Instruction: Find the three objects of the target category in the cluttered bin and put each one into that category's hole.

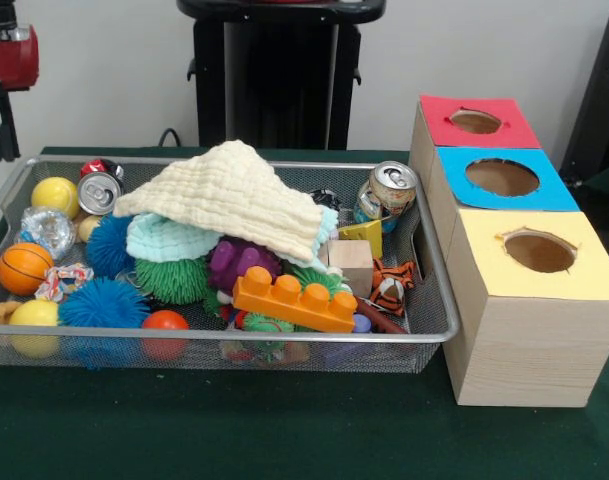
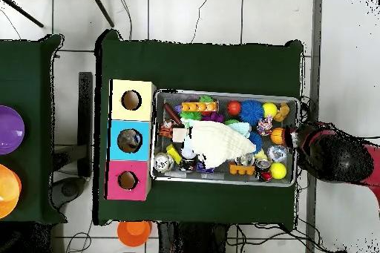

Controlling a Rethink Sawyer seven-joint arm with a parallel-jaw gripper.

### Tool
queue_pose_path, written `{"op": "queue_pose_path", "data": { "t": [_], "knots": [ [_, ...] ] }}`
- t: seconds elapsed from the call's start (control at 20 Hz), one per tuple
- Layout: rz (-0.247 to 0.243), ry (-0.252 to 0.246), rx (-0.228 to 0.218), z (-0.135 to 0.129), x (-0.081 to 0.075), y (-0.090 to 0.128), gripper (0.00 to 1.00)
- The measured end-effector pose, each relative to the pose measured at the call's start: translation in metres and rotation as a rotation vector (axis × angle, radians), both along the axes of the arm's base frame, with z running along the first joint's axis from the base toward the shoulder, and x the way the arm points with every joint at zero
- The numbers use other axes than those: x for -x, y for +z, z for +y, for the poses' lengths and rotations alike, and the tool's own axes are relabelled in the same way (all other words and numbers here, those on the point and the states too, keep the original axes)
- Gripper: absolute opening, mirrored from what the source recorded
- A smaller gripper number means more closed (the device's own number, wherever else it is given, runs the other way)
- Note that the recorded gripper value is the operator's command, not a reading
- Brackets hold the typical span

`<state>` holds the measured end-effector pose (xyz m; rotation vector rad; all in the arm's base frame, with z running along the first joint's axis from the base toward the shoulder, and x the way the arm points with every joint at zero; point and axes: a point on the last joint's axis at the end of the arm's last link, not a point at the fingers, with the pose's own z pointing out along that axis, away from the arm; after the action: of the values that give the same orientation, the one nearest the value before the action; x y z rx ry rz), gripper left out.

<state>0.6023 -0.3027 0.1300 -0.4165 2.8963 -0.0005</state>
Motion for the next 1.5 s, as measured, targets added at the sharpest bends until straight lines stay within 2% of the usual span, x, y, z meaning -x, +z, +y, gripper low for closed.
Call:
{"op": "queue_pose_path", "data": {
  "t": [0.2,0.55,1.35,1.4,1.5],
  "knots": [
    [-0.018,0.014,-0.029,0.006,-0.005,-0.005,0.00],
    [-0.049,0.055,-0.043,0.020,-0.014,-0.007,0.00],
    [-0.026,0.126,-0.039,0.037,-0.007,-0.042,0.00],
    [-0.024,0.136,-0.038,0.041,-0.008,-0.045,1.00],
    [-0.024,0.140,-0.036,0.042,-0.008,-0.045,1.00]
  ]
}}
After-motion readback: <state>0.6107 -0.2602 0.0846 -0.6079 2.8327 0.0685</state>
